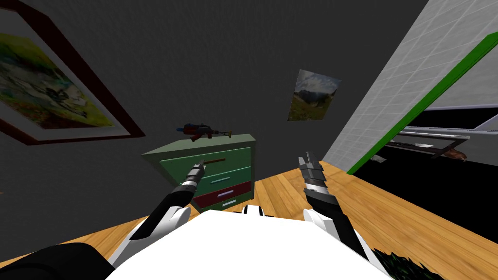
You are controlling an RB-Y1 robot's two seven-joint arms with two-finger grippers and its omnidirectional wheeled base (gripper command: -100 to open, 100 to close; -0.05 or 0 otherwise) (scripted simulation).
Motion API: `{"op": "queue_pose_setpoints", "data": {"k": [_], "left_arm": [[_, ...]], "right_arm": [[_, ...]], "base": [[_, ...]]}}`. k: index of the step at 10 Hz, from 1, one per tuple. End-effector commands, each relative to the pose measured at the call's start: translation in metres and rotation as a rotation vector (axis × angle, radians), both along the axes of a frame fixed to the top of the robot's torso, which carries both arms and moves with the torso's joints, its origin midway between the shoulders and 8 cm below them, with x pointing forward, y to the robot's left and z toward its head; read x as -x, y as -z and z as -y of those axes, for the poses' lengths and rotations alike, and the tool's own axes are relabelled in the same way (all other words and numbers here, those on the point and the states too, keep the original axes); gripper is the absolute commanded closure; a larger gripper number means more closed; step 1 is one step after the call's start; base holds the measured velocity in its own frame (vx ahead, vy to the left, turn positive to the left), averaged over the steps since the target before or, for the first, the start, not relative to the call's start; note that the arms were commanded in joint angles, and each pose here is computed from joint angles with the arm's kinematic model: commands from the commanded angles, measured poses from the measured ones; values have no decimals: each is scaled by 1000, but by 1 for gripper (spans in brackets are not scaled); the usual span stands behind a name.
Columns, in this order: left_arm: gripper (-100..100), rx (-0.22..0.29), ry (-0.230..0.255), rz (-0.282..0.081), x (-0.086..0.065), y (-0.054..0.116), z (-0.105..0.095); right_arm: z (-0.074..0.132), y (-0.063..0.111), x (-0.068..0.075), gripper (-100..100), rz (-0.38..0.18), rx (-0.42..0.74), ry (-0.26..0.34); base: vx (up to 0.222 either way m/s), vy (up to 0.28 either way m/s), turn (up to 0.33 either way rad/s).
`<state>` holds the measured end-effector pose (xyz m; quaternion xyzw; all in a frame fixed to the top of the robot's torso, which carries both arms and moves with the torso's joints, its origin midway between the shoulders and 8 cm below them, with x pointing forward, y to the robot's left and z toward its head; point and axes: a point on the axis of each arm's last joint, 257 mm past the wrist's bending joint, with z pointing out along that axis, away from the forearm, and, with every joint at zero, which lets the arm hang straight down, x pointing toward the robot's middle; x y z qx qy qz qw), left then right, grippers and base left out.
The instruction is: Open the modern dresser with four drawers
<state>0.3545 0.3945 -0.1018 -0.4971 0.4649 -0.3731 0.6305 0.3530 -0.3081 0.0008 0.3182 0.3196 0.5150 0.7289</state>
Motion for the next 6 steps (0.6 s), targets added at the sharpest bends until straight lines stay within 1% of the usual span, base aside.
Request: {"op": "queue_pose_setpoints", "data": {"k": [1,3,4,5,6], "left_arm": [[100,0,5,1,4,-3,3],[100,0,9,1,6,-5,5],[100,3,10,-1,5,-3,5],[100,5,13,-9,8,-1,7],[100,4,14,-9,8,-1,7]], "right_arm": [[0,0,0,0,0,0,0],[0,0,0,0,0,0,0],[0,0,0,0,0,0,0],[0,0,0,0,0,0,0],[0,0,0,0,0,0,0]], "base": [[-193,-54,23],[-182,-60,18],[-89,-36,-7],[-67,-42,61],[-154,-37,18]]}}
